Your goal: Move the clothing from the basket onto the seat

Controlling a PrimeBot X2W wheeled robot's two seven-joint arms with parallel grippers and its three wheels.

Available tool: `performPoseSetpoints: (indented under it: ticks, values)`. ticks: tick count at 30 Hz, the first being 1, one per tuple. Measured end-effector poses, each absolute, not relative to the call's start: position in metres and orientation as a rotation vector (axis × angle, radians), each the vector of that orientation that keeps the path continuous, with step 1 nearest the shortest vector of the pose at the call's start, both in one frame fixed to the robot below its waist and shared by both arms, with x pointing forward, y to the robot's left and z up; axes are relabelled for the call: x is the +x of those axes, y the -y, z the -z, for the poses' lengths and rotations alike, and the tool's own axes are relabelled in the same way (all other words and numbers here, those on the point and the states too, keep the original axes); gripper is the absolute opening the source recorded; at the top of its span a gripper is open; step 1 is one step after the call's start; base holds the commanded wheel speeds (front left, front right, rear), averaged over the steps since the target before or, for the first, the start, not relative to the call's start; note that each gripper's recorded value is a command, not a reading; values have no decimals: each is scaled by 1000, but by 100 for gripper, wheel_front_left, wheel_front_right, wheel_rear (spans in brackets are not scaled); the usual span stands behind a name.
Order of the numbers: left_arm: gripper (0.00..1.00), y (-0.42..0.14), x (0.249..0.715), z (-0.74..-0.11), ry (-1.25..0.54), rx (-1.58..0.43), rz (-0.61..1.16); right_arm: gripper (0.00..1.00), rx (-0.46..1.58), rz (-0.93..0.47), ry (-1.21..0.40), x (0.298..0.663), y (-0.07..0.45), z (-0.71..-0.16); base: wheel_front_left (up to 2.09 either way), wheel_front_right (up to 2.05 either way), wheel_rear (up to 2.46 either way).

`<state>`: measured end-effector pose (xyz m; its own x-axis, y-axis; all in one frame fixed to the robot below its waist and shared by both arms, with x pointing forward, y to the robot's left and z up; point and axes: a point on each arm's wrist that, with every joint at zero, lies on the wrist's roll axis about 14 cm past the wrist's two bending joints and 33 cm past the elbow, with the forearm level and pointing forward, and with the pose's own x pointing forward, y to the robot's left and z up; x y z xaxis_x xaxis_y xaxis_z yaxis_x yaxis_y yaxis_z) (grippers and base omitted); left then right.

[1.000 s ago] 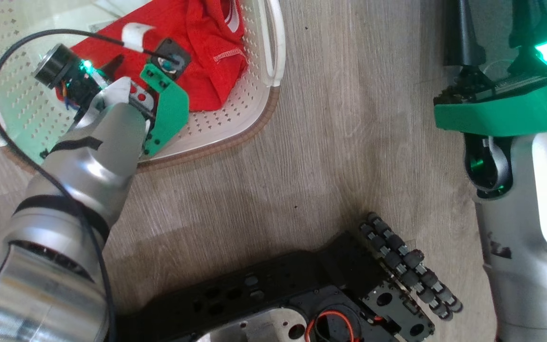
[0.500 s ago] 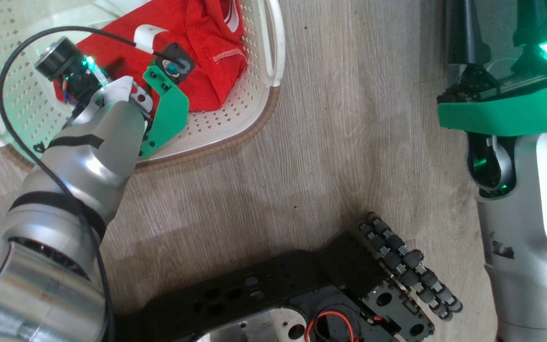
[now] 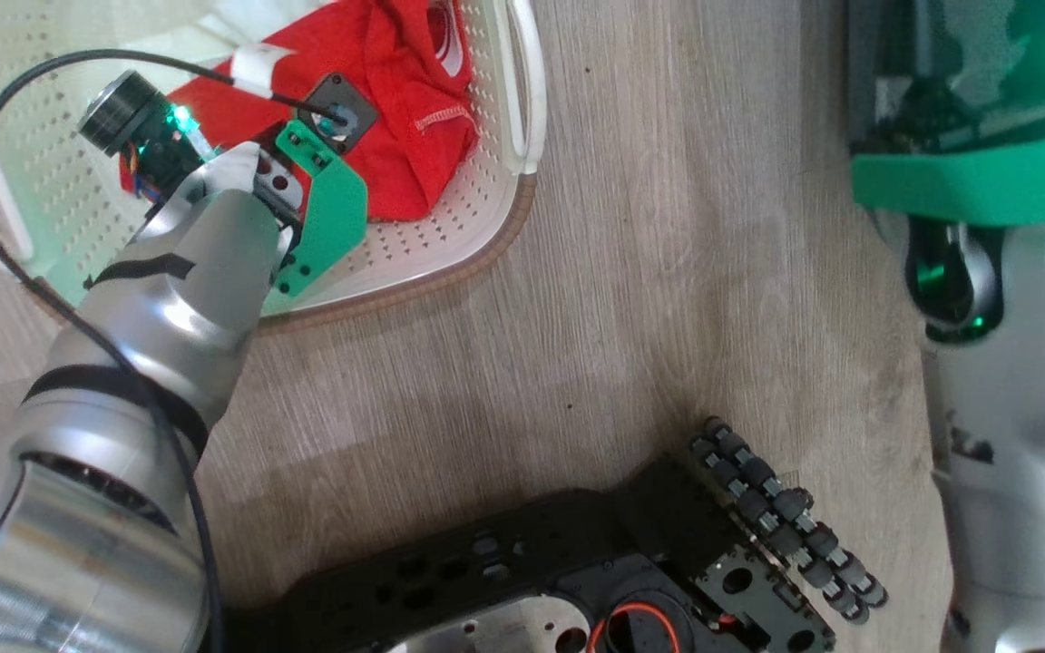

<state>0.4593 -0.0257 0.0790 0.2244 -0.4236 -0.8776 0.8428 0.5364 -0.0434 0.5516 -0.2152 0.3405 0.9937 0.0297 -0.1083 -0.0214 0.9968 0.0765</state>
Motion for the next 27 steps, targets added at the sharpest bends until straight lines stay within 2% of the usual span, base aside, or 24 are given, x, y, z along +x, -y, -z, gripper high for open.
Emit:
performPoseSetpoints:
  ticks: [8, 12, 27]
  values:
    - [0, 28, 485, -113, -900, 421, 858, 100, 67, -78, -27, 572, 200, -376, 0, 0, 0]
    - [0, 23, 498, -148, -830, 366, 808, 100, 61, -97, 6, 573, 192, -398, 0, 0, 0]
    - [0, -7, 503, -250, -671, 206, 643, 100, 78, -174, 115, 565, 166, -477, 0, 0, 0]
